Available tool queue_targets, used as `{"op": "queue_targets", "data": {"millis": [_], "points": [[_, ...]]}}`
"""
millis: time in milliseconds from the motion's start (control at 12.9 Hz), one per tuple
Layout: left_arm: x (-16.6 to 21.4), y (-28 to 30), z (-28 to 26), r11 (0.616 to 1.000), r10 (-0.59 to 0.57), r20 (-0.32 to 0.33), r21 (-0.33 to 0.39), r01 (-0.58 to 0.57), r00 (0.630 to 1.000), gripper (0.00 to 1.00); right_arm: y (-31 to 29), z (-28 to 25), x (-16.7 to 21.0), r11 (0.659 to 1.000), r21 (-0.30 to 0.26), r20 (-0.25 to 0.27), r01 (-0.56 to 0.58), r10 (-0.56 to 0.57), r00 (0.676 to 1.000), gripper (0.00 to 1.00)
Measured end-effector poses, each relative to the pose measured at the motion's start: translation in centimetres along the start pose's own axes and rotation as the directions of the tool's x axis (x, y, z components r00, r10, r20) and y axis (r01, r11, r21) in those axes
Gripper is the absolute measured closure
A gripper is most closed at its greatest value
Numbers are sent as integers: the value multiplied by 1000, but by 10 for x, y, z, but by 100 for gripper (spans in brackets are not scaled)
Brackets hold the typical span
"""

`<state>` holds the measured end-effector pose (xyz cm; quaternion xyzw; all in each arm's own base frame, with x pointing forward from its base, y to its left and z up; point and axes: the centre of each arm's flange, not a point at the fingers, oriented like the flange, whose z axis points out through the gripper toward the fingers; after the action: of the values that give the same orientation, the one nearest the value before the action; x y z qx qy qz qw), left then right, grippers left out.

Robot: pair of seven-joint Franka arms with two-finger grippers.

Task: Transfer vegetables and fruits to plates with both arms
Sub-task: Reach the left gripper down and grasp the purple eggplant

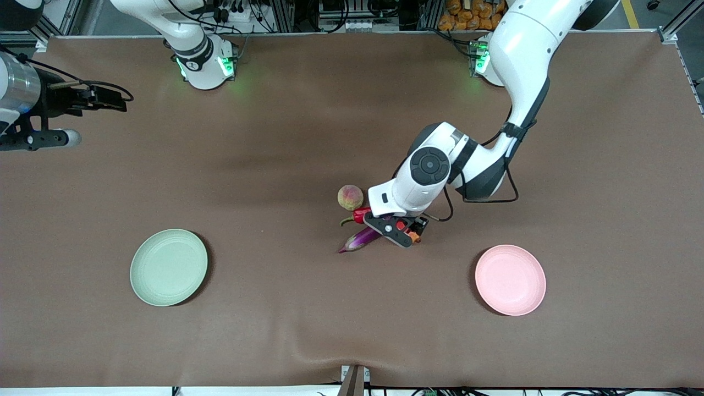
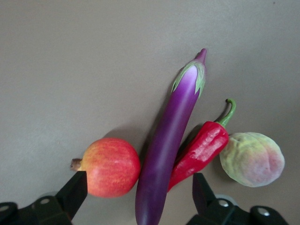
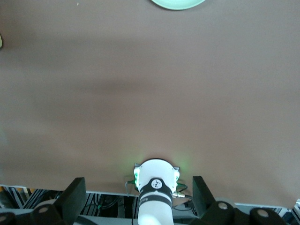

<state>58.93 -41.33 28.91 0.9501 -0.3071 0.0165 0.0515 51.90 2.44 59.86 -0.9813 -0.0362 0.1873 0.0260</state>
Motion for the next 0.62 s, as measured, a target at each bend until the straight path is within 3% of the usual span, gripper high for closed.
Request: {"op": "queue_targets", "data": {"millis": [154,232,386,618], "points": [[0,1,13,998,69,4,-6,-69,998,5,-7,2,9,999,31,-23,-18,19,1000,0],[0,1,17,991,135,5,-7,-135,991,11,-14,2,13,995,81,-31,-57,60,998,0],[-1,2,19,962,272,6,-9,-272,962,10,-25,5,22,978,135,-20,-159,163,986,0],[-3,10,31,936,351,20,-20,-350,936,9,-40,15,39,955,176,-6,-238,243,970,0]]}}
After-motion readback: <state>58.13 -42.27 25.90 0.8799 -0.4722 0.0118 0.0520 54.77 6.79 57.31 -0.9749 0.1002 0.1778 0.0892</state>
